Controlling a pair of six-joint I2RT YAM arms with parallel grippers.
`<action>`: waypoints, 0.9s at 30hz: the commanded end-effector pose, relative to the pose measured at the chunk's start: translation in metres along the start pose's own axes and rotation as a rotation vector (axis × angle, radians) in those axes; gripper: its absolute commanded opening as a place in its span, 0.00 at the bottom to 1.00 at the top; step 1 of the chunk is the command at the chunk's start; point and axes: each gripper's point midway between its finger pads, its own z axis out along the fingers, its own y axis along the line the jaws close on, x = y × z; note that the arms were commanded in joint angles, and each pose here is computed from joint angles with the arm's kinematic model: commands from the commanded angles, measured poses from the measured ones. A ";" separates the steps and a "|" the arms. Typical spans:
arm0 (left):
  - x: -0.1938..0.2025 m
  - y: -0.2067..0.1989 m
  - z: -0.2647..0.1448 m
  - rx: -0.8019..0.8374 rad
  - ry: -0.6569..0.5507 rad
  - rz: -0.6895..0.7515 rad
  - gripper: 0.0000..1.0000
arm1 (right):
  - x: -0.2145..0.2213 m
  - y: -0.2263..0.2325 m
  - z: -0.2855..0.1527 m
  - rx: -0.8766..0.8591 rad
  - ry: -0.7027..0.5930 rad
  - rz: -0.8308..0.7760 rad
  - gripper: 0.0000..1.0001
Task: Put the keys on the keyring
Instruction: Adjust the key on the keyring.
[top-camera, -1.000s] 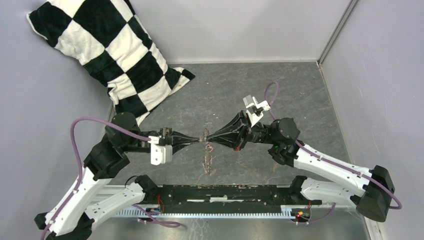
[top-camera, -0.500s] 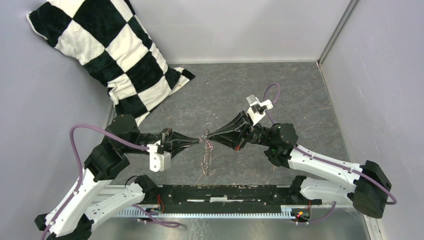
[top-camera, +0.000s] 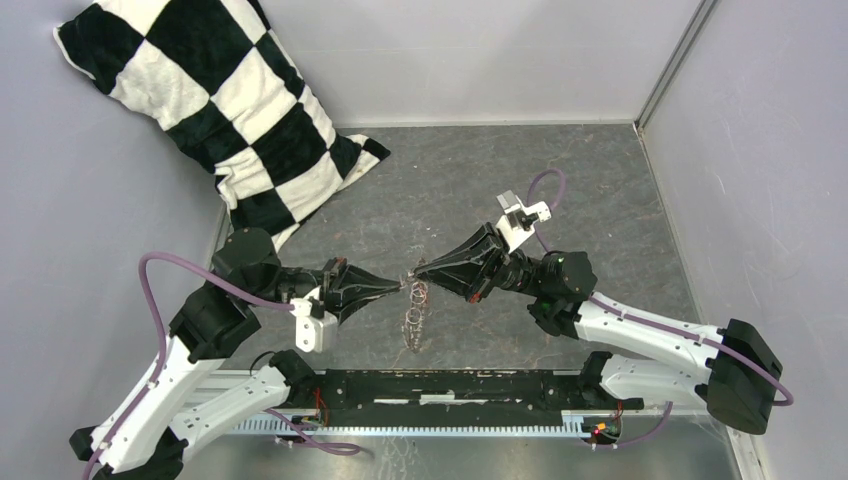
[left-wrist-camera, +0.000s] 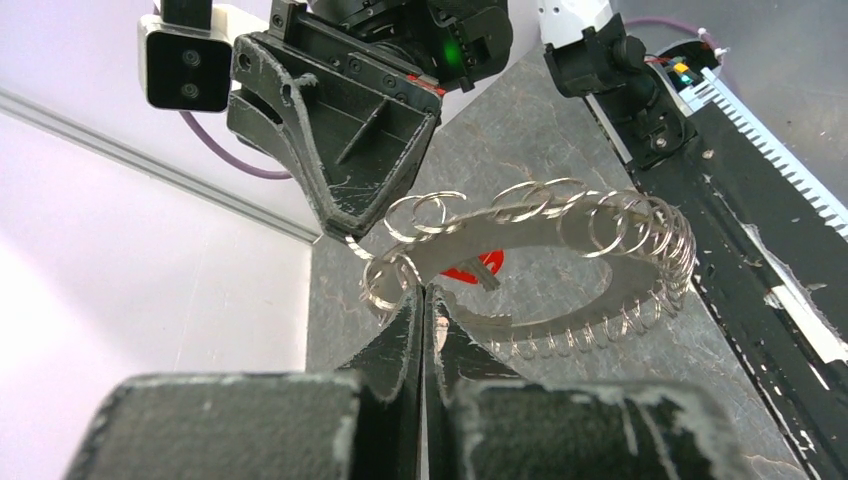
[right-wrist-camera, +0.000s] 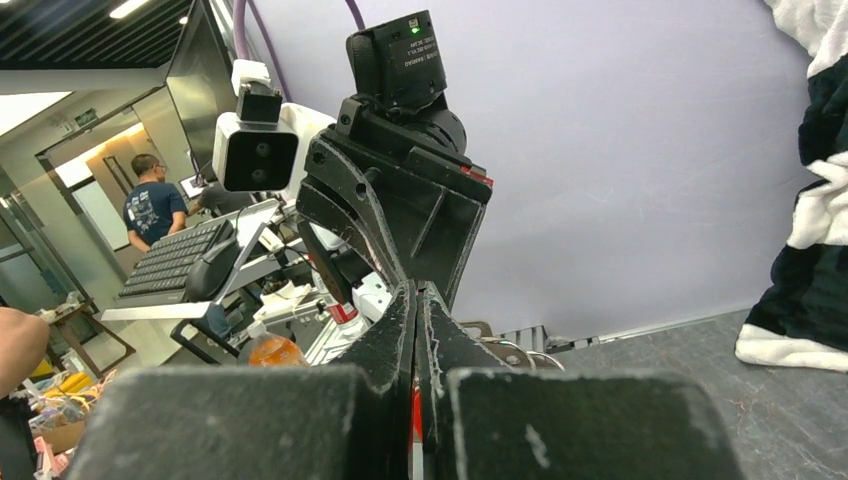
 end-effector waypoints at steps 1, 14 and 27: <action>0.000 -0.013 0.004 0.062 -0.034 0.025 0.02 | -0.037 0.015 0.004 -0.029 -0.145 -0.065 0.00; 0.005 -0.011 -0.003 0.052 0.022 0.103 0.43 | -0.024 0.003 0.001 0.047 -0.061 -0.127 0.00; 0.028 0.032 -0.005 -0.230 0.132 -0.269 0.74 | -0.007 -0.047 -0.023 0.245 0.160 -0.344 0.00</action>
